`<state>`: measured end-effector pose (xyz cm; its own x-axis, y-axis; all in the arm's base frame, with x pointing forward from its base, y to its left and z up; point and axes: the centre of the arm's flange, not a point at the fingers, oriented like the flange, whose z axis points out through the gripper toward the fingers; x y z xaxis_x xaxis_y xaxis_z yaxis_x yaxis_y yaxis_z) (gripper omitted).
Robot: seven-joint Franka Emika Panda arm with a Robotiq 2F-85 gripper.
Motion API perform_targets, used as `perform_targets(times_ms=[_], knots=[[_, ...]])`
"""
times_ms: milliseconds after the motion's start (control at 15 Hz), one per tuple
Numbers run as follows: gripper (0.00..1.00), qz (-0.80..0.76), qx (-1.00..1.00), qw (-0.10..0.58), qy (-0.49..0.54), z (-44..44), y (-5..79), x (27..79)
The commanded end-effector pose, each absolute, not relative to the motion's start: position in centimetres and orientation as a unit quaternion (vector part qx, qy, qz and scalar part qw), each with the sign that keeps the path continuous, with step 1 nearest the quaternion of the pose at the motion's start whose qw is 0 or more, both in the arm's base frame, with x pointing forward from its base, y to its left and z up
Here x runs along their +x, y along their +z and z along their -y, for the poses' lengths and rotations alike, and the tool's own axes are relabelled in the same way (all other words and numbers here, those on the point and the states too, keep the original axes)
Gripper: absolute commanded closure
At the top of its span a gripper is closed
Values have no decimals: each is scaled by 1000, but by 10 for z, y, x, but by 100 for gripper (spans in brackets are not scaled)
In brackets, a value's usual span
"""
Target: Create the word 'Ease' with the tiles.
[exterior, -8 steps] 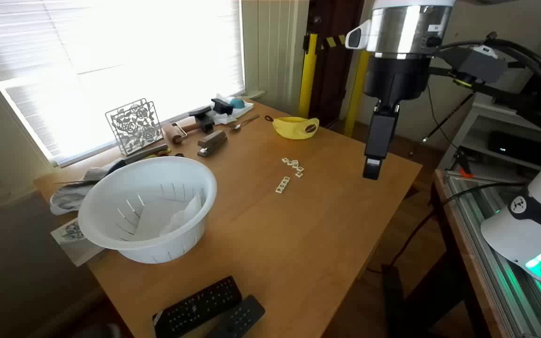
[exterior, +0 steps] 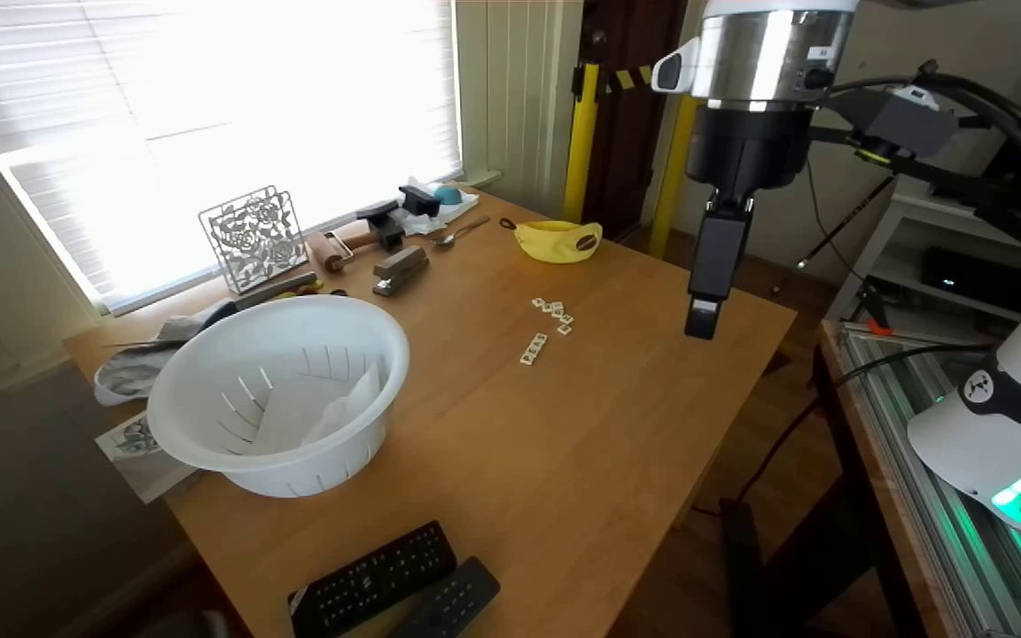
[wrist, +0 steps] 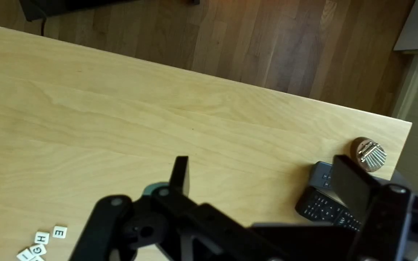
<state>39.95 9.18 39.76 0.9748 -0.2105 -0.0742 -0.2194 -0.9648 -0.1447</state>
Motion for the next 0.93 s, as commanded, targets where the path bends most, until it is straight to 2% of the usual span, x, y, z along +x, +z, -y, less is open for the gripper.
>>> perform_targets(times_ms=[0,533,867], knots=[[0,-108,-991,76,29,-92,398,399],[0,-163,-983,80,-17,-46,371,429],[0,-130,-989,70,-19,-28,346,446]])
